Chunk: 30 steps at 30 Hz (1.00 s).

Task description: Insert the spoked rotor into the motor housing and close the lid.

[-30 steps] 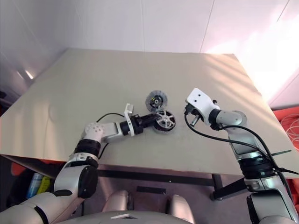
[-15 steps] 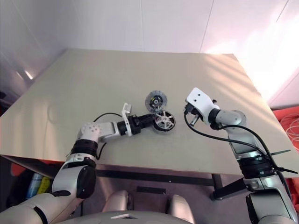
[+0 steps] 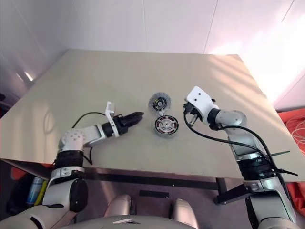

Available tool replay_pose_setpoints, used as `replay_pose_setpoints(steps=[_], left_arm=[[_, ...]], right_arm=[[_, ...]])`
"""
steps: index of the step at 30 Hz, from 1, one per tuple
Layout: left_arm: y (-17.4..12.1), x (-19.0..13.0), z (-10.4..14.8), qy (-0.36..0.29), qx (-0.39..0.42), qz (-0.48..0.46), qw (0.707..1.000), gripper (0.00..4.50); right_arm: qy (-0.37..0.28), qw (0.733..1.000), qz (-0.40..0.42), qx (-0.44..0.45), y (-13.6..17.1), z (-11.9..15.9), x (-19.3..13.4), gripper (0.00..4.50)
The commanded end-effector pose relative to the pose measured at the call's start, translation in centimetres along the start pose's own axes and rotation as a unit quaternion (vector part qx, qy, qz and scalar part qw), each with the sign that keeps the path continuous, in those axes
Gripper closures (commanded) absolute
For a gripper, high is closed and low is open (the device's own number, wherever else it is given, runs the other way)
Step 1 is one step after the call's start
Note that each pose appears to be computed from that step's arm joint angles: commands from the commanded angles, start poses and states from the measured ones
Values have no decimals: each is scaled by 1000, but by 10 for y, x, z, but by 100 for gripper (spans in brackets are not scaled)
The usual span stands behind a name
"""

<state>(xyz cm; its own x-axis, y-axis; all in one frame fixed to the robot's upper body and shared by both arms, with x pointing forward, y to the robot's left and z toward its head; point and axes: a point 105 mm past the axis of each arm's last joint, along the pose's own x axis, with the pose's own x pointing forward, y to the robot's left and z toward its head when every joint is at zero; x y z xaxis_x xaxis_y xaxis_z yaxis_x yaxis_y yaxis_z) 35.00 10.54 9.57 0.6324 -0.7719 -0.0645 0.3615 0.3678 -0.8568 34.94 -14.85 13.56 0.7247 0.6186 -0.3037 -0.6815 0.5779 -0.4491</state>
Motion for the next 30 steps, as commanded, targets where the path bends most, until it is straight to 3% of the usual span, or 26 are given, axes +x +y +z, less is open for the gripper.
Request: replay_pose_setpoints(steps=[1,4,7,20,30], left_arm=[[-17,-11,29,-35,148,21,988,251],[-20,-17,36,-21,257,47,965,251],[-23,-19,37,-11,310,55,949,251],[-22,-15,25,-18,314,56,947,251],[-18,-13,24,-19,308,57,950,251]], right_arm=[[-39,999,22,3,14,22,7,440],[-23,998,48,22,34,11,19,440],[-15,997,67,34,47,5,26,440],[47,993,78,78,65,-46,38,440],[-8,998,49,48,32,-9,32,440]])
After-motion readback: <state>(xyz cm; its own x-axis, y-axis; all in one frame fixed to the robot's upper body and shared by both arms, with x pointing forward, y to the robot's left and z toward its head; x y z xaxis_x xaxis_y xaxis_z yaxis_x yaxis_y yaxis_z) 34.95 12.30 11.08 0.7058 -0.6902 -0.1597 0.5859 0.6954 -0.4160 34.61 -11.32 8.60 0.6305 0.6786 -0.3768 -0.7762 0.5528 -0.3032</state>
